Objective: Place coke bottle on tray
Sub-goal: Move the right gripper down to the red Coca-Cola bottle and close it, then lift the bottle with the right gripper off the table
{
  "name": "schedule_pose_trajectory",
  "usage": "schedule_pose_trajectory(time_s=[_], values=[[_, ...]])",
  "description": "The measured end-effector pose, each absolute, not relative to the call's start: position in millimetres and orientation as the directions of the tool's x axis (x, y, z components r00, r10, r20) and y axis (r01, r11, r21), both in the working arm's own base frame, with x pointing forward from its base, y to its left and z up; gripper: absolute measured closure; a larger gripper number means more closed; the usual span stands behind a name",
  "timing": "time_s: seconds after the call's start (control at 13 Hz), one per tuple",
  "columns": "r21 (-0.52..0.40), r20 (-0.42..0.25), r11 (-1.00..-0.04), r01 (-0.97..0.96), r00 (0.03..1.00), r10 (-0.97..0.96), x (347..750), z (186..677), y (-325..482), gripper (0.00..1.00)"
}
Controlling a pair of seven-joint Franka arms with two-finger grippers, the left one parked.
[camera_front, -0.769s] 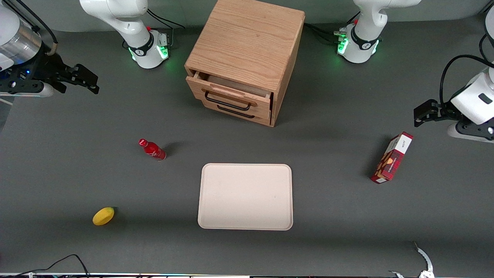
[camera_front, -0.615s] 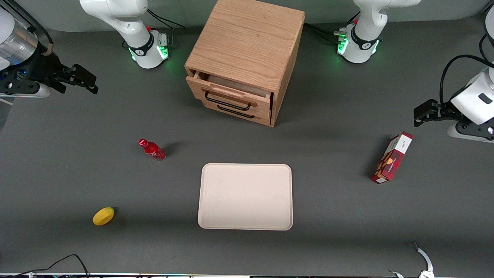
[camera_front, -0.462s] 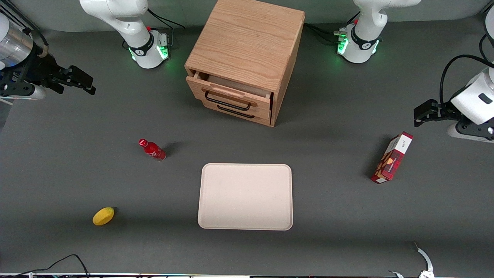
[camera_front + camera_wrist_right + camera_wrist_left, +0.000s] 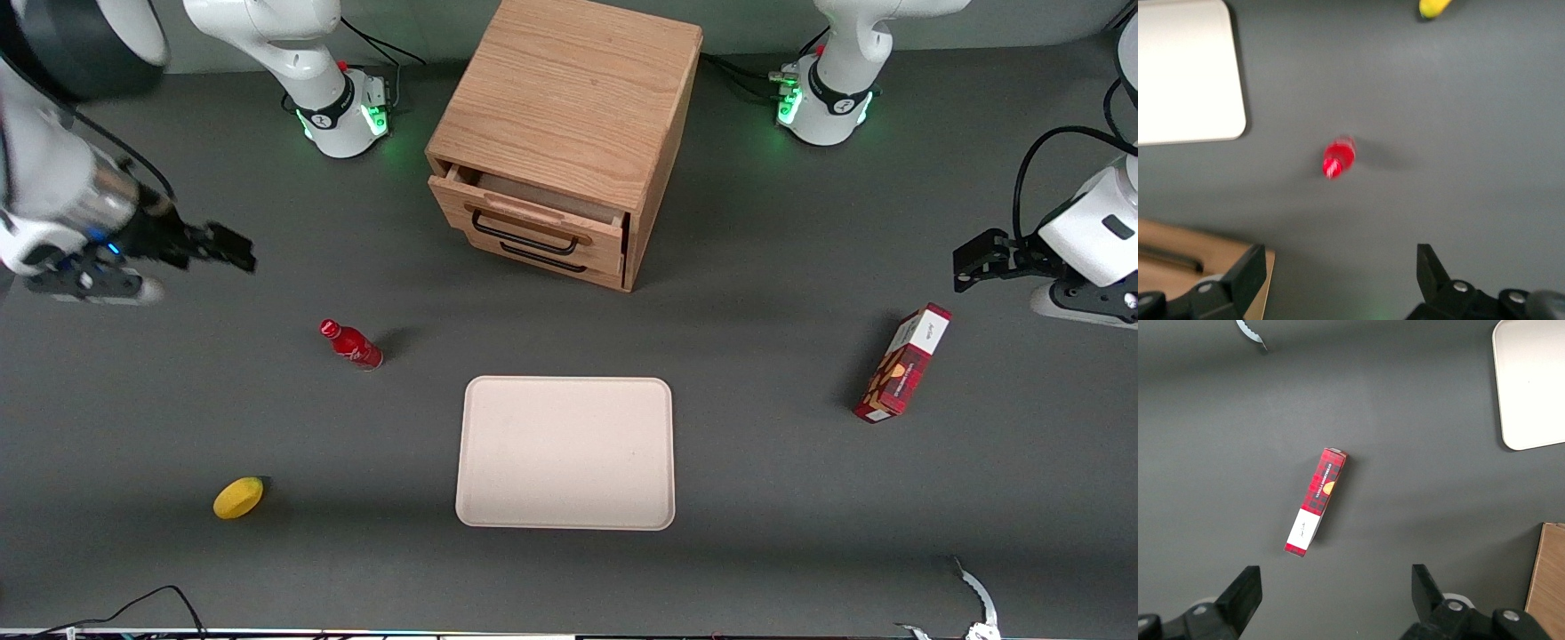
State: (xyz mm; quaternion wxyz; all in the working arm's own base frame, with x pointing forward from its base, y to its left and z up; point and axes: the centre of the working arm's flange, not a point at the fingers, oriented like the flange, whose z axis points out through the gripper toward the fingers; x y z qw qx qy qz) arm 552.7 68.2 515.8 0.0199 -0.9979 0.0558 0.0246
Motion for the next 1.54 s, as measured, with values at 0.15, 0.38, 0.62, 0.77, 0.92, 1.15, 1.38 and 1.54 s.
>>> schedule_pose_trajectory(time_s=[0.15,0.38,0.62,0.77,0.92,1.15,1.38,1.54], values=[[-0.049,-0.013,-0.992,-0.119,0.993,-0.119,558.8,443.3,71.2,0.0],[-0.064,0.019,-0.988,-0.139,0.99,-0.14,556.7,380.4,88.8,0.0],[-0.077,0.056,-0.987,-0.138,0.988,-0.143,544.1,347.0,101.9,0.0],[-0.076,0.065,-0.987,-0.139,0.987,-0.144,538.0,335.4,99.8,0.0],[-0.072,0.068,-0.988,-0.137,0.988,-0.142,533.3,327.4,98.4,0.03],[-0.071,0.067,-0.988,-0.137,0.988,-0.141,530.5,323.2,97.9,0.14],[-0.071,0.067,-0.989,-0.132,0.988,-0.137,530.0,323.3,100.2,0.44],[-0.069,0.071,-0.989,-0.127,0.989,-0.132,530.0,324.9,101.2,0.68]])
